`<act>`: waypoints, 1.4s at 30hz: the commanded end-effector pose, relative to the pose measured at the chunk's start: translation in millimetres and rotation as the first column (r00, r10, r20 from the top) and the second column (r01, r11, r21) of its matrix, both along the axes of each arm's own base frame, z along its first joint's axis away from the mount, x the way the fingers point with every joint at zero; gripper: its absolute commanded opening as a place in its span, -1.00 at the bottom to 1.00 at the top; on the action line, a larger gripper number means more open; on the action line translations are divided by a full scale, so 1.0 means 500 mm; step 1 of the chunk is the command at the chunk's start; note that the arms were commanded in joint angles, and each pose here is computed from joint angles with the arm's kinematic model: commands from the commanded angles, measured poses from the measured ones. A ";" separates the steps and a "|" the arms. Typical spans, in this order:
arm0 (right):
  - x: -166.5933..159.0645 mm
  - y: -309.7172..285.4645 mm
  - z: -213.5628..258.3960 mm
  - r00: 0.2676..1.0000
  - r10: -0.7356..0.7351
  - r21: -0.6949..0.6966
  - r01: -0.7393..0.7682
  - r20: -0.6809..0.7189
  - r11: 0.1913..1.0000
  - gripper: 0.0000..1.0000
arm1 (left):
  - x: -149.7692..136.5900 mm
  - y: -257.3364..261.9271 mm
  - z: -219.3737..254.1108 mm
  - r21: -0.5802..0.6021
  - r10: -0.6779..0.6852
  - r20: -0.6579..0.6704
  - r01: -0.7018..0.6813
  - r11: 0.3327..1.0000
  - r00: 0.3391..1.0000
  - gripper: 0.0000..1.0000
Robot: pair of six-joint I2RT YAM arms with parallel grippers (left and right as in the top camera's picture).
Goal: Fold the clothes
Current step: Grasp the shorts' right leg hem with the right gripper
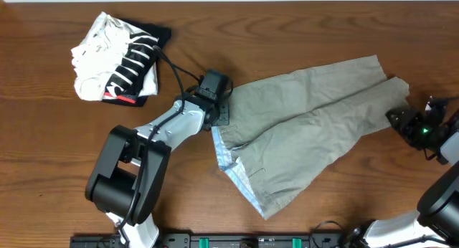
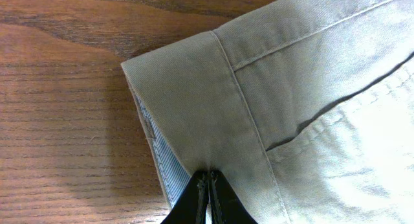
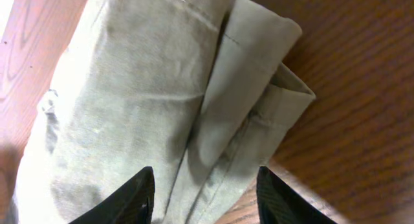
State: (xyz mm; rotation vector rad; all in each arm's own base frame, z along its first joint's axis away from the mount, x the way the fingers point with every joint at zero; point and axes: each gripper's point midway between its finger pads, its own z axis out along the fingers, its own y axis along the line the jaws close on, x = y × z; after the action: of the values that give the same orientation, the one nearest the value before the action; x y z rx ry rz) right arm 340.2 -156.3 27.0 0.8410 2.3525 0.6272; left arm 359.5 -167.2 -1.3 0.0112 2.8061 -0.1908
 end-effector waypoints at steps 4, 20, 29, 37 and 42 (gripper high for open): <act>0.010 0.000 0.011 0.999 0.012 -0.007 -0.012 0.036 1.000 -0.18 | -0.026 0.025 -0.040 0.054 0.001 -0.060 0.002 0.999 0.998 -0.87; 0.010 -0.002 -0.006 0.999 -0.008 -0.018 0.009 0.048 1.000 -0.41 | -0.026 0.025 -0.040 0.054 0.001 -0.060 0.002 0.999 0.998 -0.87; 0.010 -0.003 -0.018 0.997 -0.048 -0.021 0.049 0.058 0.999 -0.39 | -0.026 0.024 -0.040 0.054 0.001 -0.060 0.002 0.999 0.998 -0.87; 0.011 -0.005 -0.017 0.997 -0.048 -0.026 0.050 0.064 0.998 -0.40 | -0.026 0.024 -0.040 0.054 0.001 -0.060 0.002 0.999 0.998 -0.87; 0.018 0.001 -0.015 0.997 -0.038 -0.030 0.040 0.071 0.999 -0.41 | -0.026 0.025 -0.040 0.054 0.001 -0.060 0.002 0.999 0.998 -0.87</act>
State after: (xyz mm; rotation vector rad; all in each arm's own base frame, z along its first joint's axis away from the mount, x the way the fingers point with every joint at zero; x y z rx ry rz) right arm 348.5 -163.7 23.5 0.8315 2.2600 0.5777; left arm 359.4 -167.2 -1.4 0.0112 2.8068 -0.1904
